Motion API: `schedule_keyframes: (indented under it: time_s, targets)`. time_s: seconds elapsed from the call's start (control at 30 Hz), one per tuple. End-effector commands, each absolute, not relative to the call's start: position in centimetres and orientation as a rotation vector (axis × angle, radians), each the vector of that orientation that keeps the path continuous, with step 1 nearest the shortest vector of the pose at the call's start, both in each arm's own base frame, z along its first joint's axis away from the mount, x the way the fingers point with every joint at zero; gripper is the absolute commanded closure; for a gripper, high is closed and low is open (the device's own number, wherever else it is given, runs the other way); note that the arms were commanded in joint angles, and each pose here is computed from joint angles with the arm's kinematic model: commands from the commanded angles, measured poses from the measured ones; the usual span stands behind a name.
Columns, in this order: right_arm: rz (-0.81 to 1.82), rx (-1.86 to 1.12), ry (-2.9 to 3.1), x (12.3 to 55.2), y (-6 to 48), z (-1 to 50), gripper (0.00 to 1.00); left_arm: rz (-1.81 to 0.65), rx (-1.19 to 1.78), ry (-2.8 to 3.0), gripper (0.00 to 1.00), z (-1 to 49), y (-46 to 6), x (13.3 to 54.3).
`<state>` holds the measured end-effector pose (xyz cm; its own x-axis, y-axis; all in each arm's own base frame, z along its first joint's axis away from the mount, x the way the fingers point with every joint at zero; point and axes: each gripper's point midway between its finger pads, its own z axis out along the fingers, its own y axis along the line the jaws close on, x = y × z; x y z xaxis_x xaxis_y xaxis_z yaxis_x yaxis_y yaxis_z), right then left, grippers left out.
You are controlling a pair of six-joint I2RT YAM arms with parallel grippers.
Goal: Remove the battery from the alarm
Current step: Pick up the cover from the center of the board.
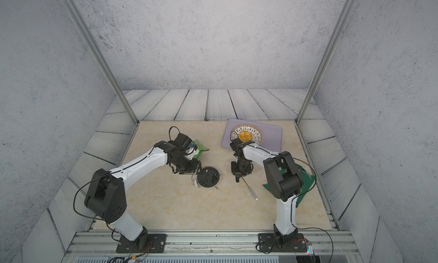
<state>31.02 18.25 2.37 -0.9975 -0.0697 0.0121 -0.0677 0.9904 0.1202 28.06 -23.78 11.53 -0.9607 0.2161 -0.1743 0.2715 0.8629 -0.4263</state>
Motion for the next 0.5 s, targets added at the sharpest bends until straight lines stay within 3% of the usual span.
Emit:
schedule_keyframes:
  time_s: [0.0,0.47]
  targets:
    - [-0.082,0.127,-3.082,30.4,17.2,0.7,0.85,-0.735,0.367,2.896,0.37,12.4,-23.8,27.9]
    - [-0.021,0.159,-3.109,30.7,16.6,1.6,0.84,-0.762,0.345,2.891,0.37,12.4,-24.1,28.0]
